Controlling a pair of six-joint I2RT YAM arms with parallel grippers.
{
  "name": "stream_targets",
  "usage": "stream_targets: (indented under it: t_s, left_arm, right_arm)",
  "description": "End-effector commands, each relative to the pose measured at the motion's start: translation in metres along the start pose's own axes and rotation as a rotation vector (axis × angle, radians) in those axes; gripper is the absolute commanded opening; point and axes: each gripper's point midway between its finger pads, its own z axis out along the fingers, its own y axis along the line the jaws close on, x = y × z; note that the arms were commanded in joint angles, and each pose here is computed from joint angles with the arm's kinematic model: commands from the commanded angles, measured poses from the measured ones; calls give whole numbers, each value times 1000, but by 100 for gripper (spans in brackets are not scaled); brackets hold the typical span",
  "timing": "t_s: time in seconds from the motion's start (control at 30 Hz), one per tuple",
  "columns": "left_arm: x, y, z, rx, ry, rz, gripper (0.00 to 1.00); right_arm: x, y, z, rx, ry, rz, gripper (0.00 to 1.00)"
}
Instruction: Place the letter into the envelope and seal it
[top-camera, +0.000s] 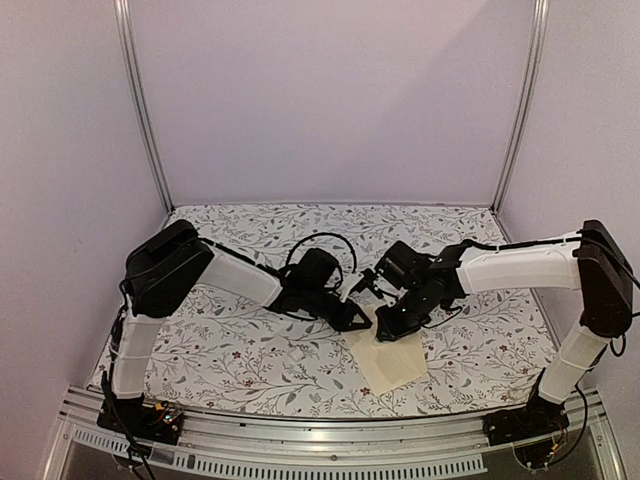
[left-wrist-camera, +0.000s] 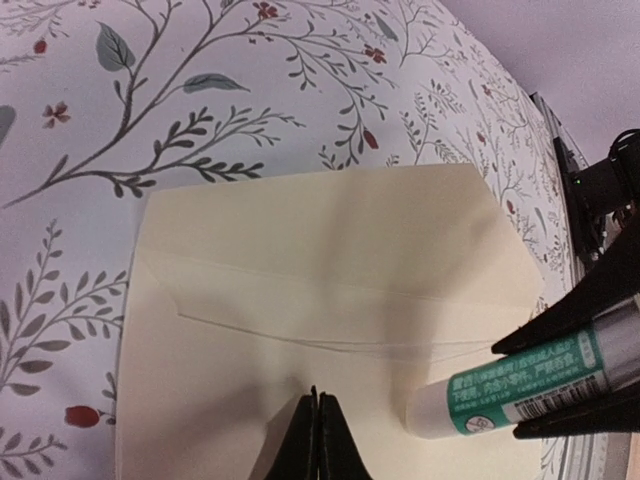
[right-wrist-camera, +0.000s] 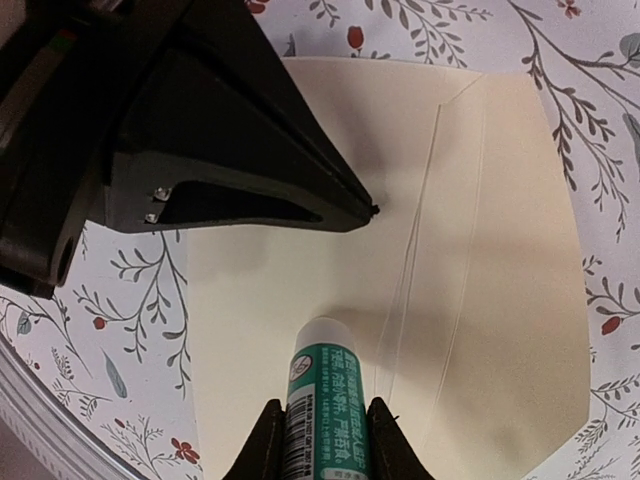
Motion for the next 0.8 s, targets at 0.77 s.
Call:
stream_targets:
  t_s: [0.77]
  left_arm:
    - [15, 23, 2, -67, 39, -22, 0]
  right_arm:
    - [70, -14, -20, 109, 149, 41, 0]
